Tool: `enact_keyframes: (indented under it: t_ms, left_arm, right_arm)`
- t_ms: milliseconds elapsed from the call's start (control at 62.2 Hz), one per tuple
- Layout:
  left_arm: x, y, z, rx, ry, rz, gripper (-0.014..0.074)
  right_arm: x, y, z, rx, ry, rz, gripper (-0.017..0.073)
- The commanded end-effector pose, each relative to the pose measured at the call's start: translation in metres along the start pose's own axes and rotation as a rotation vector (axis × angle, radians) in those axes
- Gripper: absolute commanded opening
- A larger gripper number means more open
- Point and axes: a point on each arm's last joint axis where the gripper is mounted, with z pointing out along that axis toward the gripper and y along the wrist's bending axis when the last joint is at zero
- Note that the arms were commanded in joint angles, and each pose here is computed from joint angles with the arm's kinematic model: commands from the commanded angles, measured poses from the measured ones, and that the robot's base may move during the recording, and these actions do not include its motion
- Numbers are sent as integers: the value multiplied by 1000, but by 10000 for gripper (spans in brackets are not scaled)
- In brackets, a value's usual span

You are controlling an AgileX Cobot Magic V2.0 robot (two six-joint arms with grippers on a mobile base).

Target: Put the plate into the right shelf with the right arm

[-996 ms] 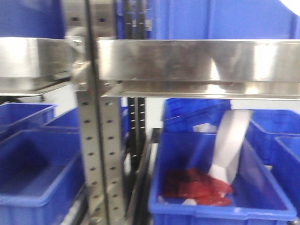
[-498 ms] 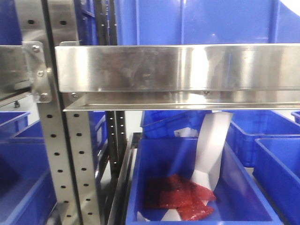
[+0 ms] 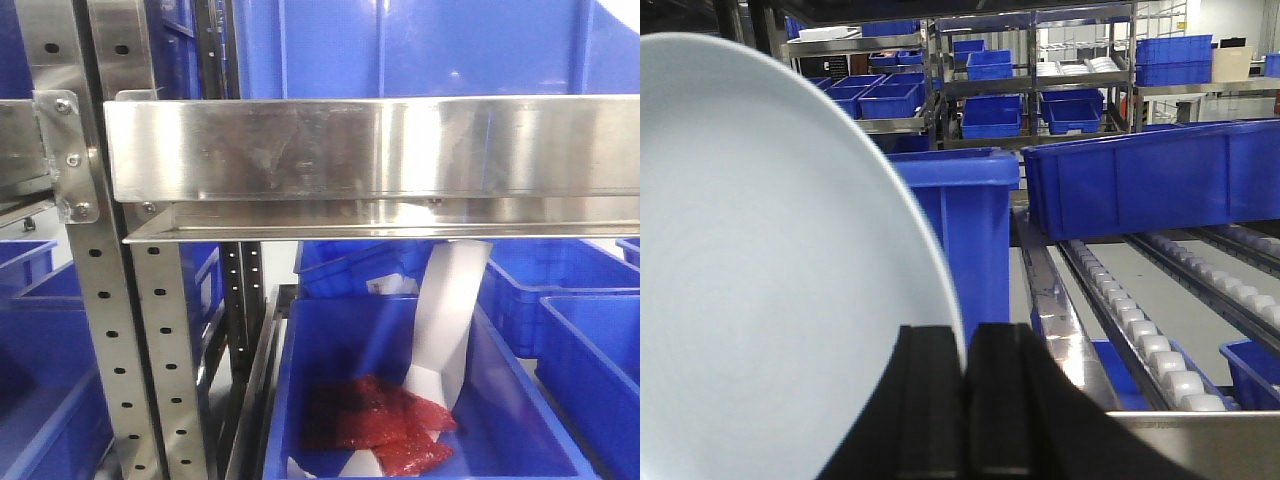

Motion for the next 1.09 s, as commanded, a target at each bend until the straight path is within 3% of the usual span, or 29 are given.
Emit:
enact_keyframes:
  t_ms: [0,370,643,820,1077]
  left_arm:
    - [-5,1,-1,-12,-89,-15,-128]
    - [-5,1,-1,-12,-89,-15,-128]
    - [-5,1,-1,-12,-89,-15,-128]
    - [-5,1,-1,-12,-89,-15,-128]
    - [-5,1,-1,-12,-89,-15,-128]
  right_arm:
    - [-19,1,-1,-2,-130,0,51]
    - [-22,2,-2,-5,-134,29,51]
    - [-67,7,6,-15,-203,29,51]
    - [-112,13,40,-16,-212,29,51]
    - [-166,25,129,-48,-205,36,51]
